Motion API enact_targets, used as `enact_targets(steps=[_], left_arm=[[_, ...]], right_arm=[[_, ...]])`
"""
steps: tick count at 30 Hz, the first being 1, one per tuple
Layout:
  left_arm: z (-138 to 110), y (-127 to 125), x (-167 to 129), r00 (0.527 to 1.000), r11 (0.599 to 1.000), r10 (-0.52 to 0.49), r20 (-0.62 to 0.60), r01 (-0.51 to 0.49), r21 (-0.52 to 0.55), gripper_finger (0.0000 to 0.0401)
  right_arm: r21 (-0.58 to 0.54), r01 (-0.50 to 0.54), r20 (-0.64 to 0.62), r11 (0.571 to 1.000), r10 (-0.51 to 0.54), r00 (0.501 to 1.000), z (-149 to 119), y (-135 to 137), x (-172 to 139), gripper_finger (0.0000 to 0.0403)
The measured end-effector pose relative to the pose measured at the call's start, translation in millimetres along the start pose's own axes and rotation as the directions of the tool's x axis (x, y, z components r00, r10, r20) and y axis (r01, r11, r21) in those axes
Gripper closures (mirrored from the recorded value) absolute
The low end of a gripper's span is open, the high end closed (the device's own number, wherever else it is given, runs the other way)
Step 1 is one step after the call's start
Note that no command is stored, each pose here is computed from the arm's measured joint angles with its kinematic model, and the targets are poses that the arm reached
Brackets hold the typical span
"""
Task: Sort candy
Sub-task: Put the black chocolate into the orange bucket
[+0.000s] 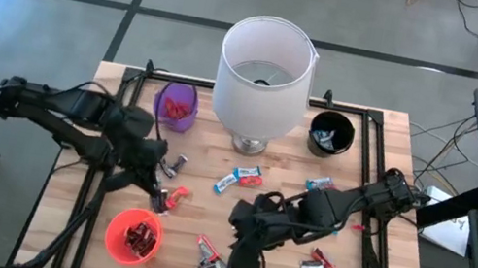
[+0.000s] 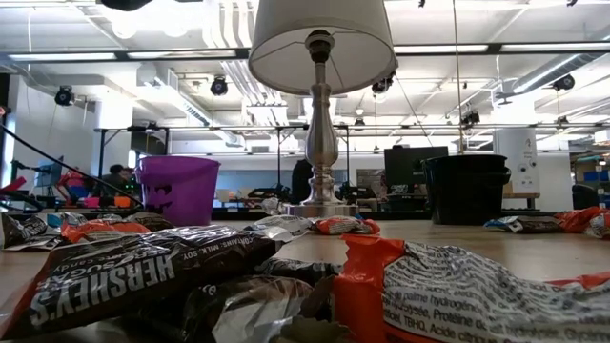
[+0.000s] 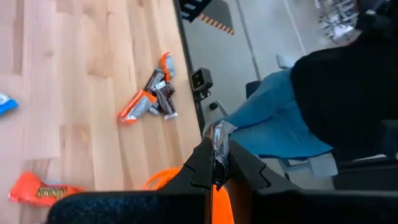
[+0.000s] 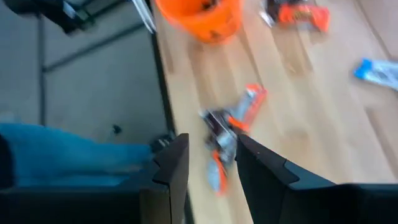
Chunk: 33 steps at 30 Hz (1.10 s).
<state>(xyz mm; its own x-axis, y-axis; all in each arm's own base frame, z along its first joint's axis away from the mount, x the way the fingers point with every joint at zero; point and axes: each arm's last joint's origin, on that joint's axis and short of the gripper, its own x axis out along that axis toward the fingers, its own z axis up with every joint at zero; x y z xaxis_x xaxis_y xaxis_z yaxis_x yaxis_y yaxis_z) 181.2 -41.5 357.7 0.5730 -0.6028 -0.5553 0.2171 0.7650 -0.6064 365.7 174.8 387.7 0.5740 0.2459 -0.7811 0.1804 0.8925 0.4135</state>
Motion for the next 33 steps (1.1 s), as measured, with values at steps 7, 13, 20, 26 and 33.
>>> enact_targets(steps=[7,13,20,26,33], left_arm=[[-14,-19,21,0.994,0.992,0.068,-0.082,-0.076,-0.101,0.0401],[-30,-33,37,0.975,0.957,0.155,-0.161,-0.188,-0.219,0.0401],[-45,-47,67,0.945,0.920,0.220,-0.243,-0.284,-0.269,0.0401],[-57,-52,98,0.904,0.896,0.256,-0.344,-0.355,-0.267,0.0401],[-64,-47,125,0.858,0.870,0.305,-0.413,-0.428,-0.245,0.0381]], right_arm=[[-0.050,0.251,-0.152,0.967,-0.255,0.955,-18,-22,-4,0.0284],[-0.097,0.381,-0.209,0.919,-0.393,0.895,-26,-32,-10,0.0284],[-0.178,0.359,-0.204,0.916,-0.391,0.898,-27,-32,-12,0.0282],[-0.220,0.347,-0.205,0.912,-0.391,0.897,-28,-32,-12,0.0282],[-0.244,0.332,-0.213,0.911,-0.384,0.898,-28,-32,-12,0.0282]])
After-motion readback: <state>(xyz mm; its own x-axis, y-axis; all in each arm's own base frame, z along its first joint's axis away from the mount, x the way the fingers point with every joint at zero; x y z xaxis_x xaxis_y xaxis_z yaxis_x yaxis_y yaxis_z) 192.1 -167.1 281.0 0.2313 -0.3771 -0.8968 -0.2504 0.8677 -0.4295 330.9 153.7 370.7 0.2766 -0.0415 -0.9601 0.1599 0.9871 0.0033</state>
